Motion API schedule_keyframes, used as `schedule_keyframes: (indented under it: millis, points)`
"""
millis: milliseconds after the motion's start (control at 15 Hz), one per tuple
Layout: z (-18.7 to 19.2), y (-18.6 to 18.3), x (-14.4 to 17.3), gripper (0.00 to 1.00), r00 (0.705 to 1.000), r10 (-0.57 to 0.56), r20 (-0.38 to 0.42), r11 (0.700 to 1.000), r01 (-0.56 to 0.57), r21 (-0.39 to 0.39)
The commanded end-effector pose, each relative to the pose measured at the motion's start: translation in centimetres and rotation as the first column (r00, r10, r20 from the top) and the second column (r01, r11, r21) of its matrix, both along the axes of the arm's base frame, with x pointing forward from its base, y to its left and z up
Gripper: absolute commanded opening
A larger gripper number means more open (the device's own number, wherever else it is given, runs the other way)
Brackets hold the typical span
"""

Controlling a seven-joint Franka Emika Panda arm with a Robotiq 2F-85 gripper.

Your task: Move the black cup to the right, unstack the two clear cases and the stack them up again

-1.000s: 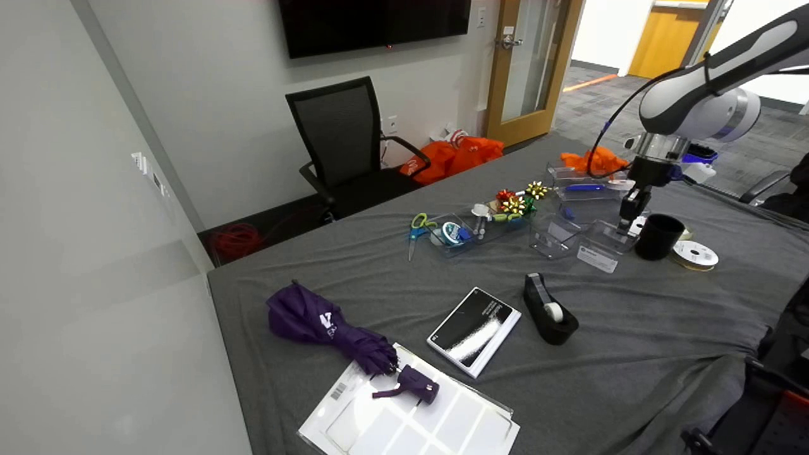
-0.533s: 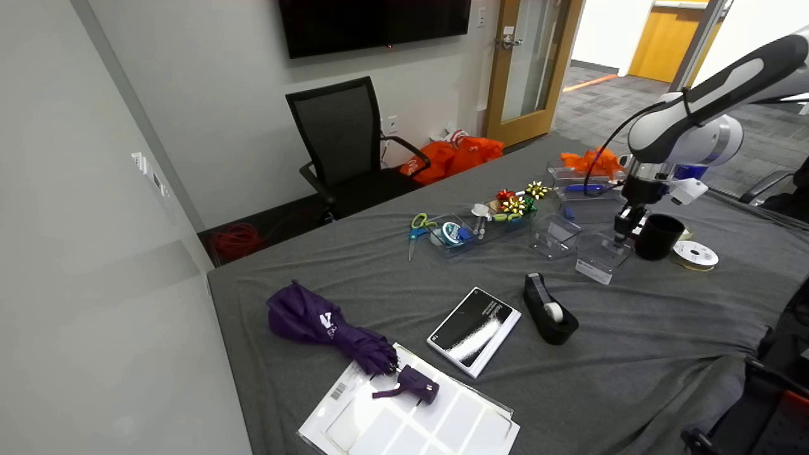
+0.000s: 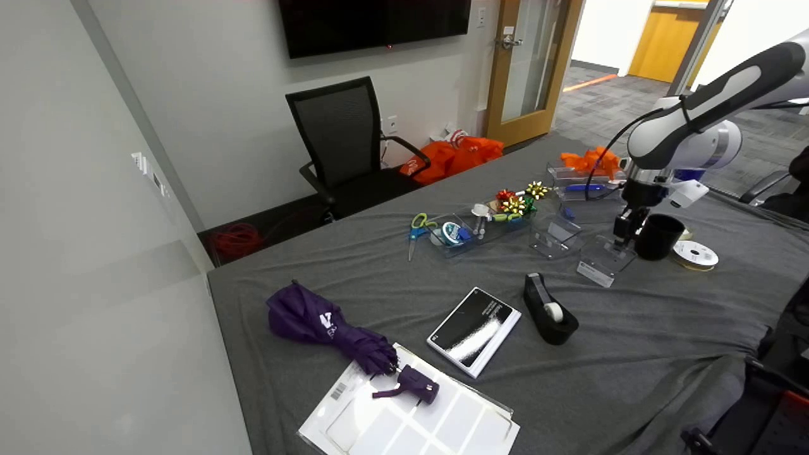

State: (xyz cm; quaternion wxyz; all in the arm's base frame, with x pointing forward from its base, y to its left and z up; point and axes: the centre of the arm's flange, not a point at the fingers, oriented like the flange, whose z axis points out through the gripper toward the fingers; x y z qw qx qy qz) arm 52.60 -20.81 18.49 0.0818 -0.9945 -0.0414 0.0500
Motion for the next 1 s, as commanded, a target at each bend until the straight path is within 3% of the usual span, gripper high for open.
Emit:
schedule_keyframes:
  millis: [0,333,933]
  points:
    - [2.6,1.0,-1.3,0.66,1.000,0.006,0.018,1.000,-0.007,0.010]
    - [6.6,2.1,0.0,0.98,0.997,-0.019,0.071,0.998,0.015,0.062]
    - [10.0,3.2,7.9,1.00,0.960,-0.244,0.138,0.966,0.228,0.124]
